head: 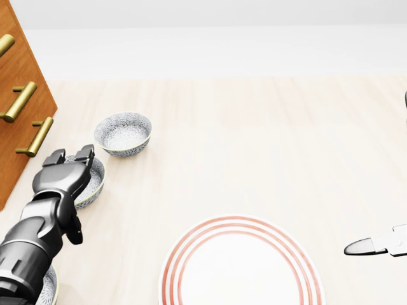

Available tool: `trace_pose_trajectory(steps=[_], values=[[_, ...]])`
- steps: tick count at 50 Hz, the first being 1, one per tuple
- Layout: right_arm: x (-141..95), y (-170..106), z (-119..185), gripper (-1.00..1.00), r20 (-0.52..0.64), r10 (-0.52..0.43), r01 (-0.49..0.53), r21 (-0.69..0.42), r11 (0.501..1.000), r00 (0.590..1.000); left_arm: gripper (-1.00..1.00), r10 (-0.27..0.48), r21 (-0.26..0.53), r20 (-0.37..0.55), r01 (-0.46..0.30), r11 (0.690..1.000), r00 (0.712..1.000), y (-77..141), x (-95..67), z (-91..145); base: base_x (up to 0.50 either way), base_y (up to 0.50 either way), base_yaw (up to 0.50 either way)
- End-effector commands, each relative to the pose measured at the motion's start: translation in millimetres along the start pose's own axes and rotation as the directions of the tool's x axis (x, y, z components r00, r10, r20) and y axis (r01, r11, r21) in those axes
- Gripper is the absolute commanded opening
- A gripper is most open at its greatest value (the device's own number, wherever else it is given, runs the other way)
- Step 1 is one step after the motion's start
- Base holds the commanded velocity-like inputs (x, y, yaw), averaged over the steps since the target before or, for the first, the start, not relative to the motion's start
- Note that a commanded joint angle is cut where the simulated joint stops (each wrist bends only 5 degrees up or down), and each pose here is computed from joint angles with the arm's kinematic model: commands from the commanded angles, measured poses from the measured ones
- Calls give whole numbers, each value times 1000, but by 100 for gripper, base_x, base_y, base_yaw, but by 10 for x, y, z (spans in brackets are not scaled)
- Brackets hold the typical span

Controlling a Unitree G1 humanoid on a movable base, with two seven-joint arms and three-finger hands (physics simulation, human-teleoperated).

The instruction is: Put the bowl in the middle on the plate.

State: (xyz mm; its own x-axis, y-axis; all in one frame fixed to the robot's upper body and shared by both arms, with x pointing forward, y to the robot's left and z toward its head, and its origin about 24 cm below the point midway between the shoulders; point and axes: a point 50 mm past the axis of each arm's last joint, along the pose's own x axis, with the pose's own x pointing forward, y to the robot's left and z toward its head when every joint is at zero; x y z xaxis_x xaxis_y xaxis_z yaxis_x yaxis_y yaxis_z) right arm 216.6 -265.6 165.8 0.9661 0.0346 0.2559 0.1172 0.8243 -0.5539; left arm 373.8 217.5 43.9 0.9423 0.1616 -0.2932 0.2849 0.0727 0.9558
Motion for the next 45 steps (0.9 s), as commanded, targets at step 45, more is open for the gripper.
trace_pose_trajectory(steps=[45], values=[[-15, -9, 15, 100, 6, -4, 4, 0, 1000, 1000, 100, -58, -15, 2, 58, 998, 998, -112, -17, 39, 0, 0, 0]])
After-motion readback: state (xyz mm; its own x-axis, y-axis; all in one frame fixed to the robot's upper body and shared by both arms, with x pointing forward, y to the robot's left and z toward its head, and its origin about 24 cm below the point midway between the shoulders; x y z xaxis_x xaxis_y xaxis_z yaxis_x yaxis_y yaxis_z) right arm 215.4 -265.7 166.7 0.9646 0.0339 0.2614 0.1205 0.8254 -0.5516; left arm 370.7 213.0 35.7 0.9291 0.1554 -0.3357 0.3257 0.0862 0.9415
